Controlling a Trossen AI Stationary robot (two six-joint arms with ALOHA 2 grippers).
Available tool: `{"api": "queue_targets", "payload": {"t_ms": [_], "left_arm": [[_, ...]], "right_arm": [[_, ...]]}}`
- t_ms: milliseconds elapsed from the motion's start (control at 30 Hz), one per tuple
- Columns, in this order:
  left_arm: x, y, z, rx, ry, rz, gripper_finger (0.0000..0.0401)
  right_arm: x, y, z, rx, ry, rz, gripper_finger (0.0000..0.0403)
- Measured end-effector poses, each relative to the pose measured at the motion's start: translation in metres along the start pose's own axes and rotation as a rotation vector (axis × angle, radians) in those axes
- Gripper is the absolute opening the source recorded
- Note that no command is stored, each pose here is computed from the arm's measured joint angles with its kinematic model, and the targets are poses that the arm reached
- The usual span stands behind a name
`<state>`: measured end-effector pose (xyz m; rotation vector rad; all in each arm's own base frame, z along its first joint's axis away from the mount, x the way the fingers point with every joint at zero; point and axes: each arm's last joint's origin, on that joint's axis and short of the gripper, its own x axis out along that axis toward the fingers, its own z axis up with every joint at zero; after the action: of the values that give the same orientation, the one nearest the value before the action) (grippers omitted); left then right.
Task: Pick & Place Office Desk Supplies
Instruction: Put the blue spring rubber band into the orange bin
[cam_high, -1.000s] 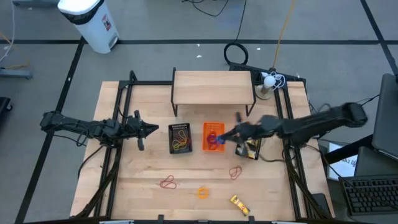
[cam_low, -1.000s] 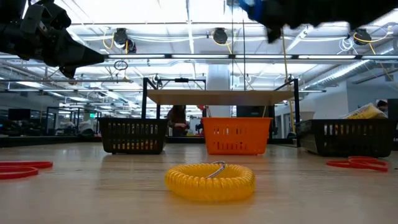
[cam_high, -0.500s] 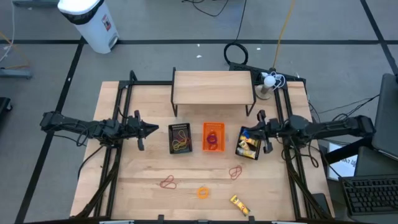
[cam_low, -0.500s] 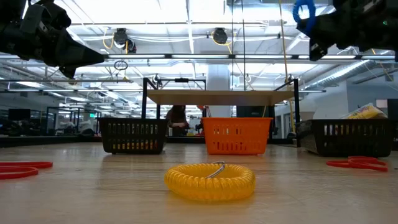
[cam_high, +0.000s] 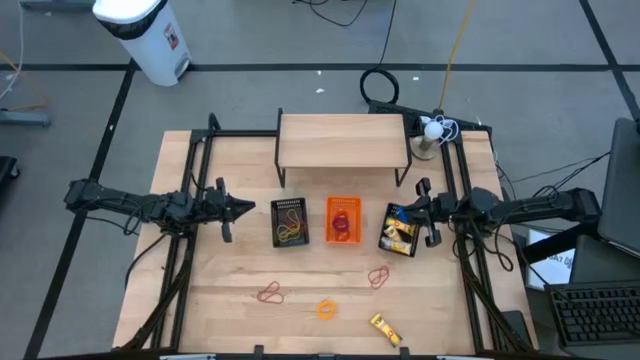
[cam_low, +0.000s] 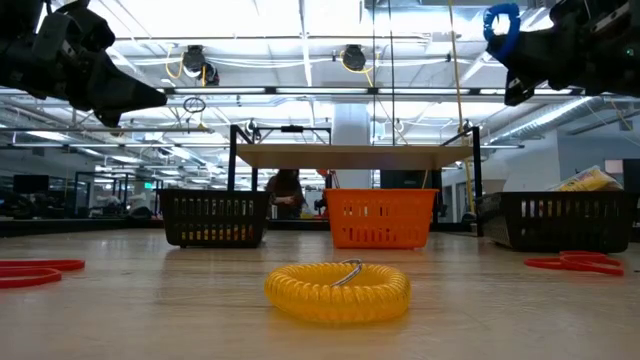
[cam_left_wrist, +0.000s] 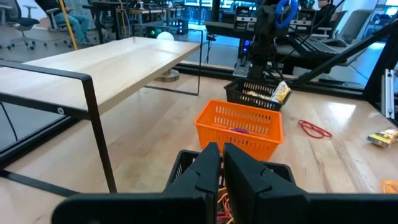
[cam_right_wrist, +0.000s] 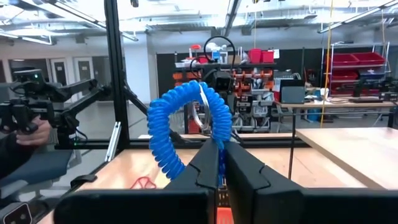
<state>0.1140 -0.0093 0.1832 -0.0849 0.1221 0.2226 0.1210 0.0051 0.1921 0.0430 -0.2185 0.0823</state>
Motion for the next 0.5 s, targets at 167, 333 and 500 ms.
{"api": "queue_targets", "payload": {"t_ms": [167, 333, 500], "left_arm": [[0.0, 0.0, 0.0003, 0.01, -0.003, 0.0, 0.0026], [0.0, -0.0001, 0.0005, 0.008, -0.005, -0.001, 0.0026], [0.0, 0.0001, 0.0008, 0.012, -0.008, 0.005, 0.0026]], "right_arm": [[0.0, 0.0, 0.0, 0.0, -0.001, -0.001, 0.0004], [0.0007, 0.0001, -0.0012, 0.018, 0.01, 0.005, 0.0004], [0.0044, -0.0005, -0.0083, 0.054, 0.083, -0.003, 0.0004]]}}
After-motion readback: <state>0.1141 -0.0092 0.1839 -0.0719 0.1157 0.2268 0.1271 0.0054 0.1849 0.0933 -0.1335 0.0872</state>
